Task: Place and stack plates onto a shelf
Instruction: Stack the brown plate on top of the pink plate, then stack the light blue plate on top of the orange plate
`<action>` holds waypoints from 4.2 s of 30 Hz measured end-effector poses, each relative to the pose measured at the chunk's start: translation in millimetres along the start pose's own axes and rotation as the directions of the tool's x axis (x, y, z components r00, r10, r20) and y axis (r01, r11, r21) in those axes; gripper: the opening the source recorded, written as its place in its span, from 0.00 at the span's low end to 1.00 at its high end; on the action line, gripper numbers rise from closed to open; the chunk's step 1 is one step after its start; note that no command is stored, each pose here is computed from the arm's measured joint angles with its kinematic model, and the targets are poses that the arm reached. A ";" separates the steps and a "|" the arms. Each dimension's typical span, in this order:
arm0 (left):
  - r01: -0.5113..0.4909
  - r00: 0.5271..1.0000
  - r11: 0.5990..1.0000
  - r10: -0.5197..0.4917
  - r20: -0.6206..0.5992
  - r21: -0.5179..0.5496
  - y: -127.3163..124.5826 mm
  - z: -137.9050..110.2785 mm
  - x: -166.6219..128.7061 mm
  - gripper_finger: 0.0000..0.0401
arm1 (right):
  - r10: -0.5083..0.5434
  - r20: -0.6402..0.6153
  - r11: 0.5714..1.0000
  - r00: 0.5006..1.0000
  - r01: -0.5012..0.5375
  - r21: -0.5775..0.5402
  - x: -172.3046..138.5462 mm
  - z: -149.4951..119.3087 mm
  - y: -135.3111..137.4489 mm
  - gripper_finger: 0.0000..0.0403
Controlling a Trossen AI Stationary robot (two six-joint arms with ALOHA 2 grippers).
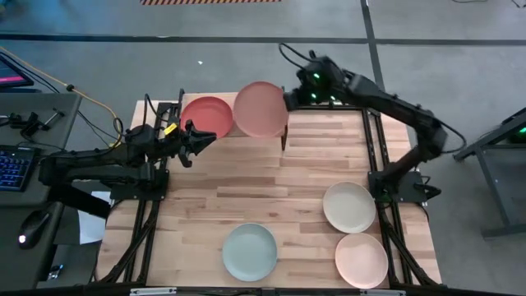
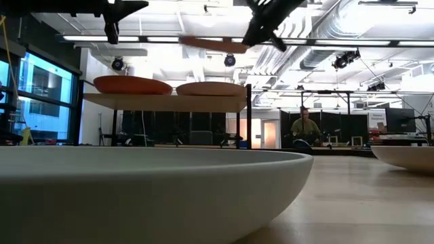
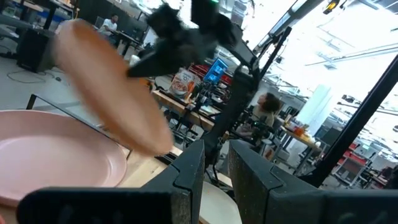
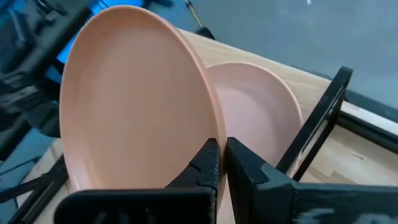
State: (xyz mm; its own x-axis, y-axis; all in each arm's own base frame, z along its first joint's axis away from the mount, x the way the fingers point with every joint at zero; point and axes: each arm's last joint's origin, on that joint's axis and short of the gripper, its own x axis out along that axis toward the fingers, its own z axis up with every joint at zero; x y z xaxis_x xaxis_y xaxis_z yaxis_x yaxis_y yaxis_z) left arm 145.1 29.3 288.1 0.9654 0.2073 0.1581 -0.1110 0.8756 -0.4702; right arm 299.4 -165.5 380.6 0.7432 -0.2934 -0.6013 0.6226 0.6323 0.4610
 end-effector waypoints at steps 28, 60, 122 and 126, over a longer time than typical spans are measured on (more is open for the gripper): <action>-0.001 1.000 1.000 0.001 -0.002 0.000 0.1 -0.1 0.1 0.16 | -0.188 -0.197 0.980 0.962 0.198 0.031 53.6 24.2 -30.5 0.03; -0.001 1.000 1.000 0.001 -0.003 0.000 0.2 -0.4 0.2 0.16 | -0.072 -0.124 0.923 0.990 0.019 -0.384 -43.1 -24.4 4.6 0.33; -0.409 0.301 0.912 0.102 -0.948 -0.032 -89.9 -211.3 55.4 0.41 | 0.352 0.111 0.920 0.929 -0.322 -0.224 -66.8 -164.8 -12.6 0.33; -0.423 0.294 0.906 0.100 -0.951 -0.035 -87.6 -221.9 58.0 0.41 | 0.346 0.104 0.919 0.932 -0.315 -0.236 -66.5 -165.5 -13.2 0.33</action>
State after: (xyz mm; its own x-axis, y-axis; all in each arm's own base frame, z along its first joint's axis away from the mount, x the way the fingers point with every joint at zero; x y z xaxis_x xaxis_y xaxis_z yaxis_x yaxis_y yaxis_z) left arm 263.2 -132.2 145.8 0.4969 -0.2660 -0.8261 -0.5003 0.6900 -0.5231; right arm 201.3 -35.6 306.5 0.9339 -0.1296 -0.3333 0.2807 0.8431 0.4587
